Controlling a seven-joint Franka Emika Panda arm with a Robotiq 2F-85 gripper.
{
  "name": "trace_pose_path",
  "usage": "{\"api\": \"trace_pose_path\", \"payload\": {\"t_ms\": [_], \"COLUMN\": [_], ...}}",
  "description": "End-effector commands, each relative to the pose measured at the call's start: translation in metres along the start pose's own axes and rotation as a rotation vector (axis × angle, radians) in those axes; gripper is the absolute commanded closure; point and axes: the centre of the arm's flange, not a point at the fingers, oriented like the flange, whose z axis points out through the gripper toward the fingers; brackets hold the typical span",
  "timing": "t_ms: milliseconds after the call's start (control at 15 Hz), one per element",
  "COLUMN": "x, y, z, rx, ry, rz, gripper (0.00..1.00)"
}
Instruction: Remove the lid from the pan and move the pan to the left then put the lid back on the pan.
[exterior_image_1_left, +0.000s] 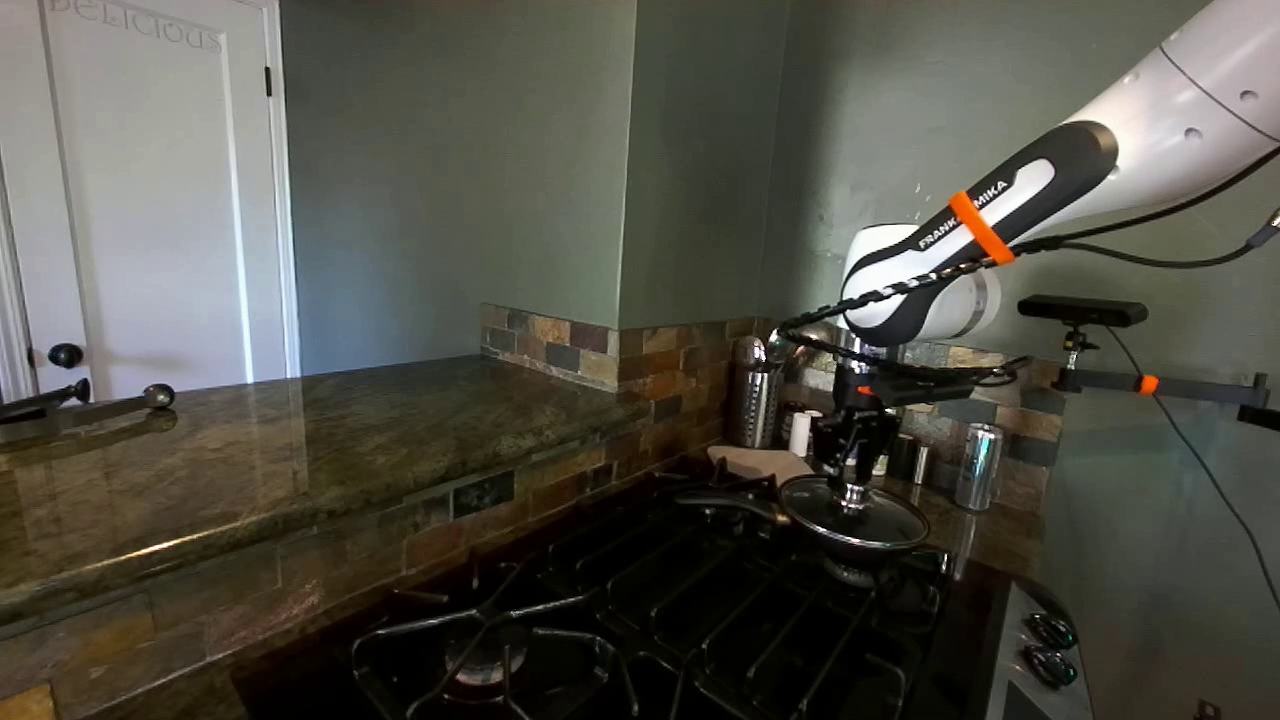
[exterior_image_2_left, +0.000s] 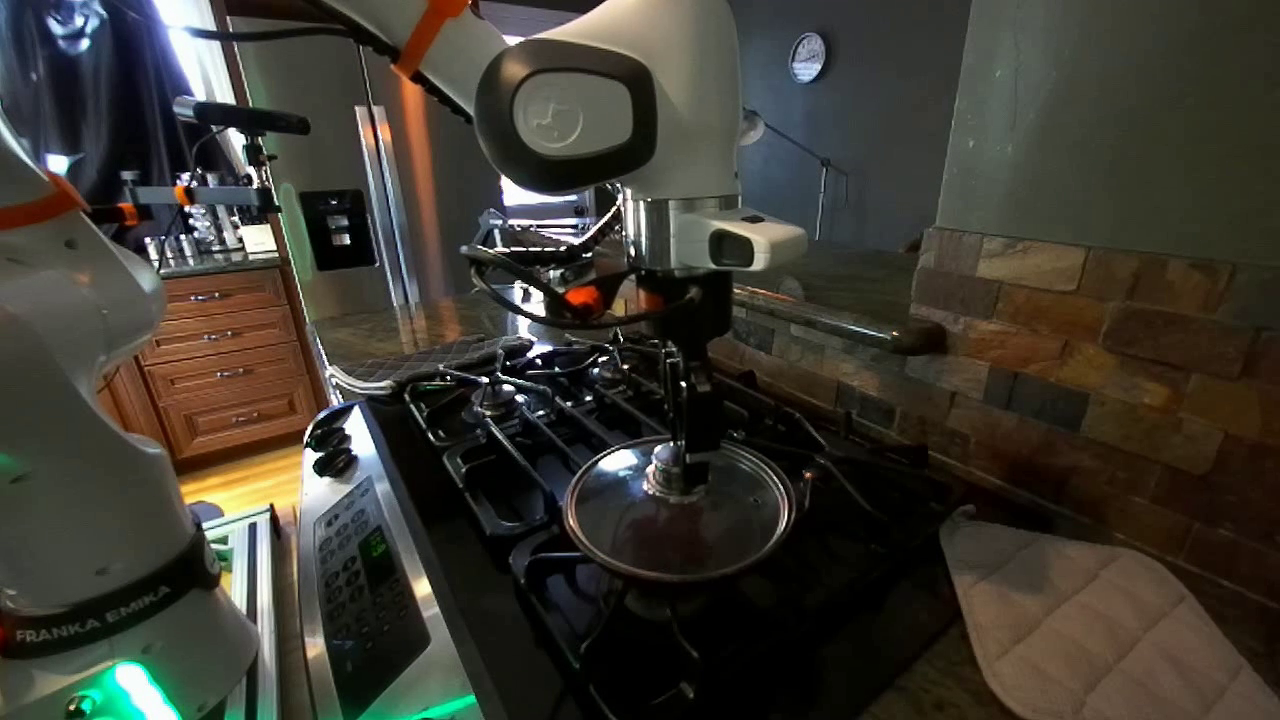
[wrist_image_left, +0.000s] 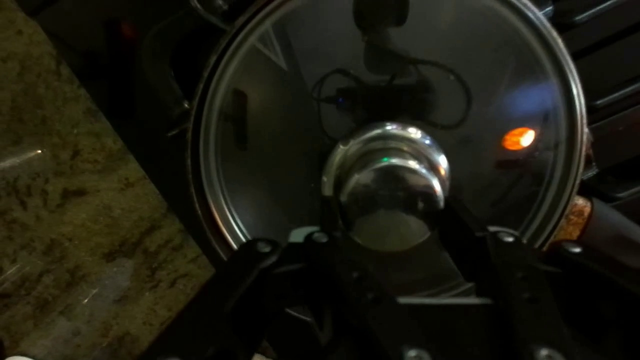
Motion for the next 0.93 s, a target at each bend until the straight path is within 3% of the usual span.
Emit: {"api": "trace_pose_path", "payload": {"t_ms": [0,200,267,333,467,867], "x": [-0.0003,-0.002,-0.0024,-0.0024,-0.002,-0.0021], "y": [-0.005,-0.0063,-0.0067,-0.0069,-0.0067,-0.0071], "z": [-0.0009,-0.0014,-0.0013,-0.0012,-0.0005,-0.0006], "rx": [-0.019,-0.022,-0.022,-0.022,-0.025,-0.028], "ry": [-0.036,-0.047,-0.048,-0.048,-0.036,-0.034], "rz": [0.018,0.022,0.022,0.022,0.025,0.029], "gripper": [0.19,0.0,0.03,0.33,0.29,0.76]}}
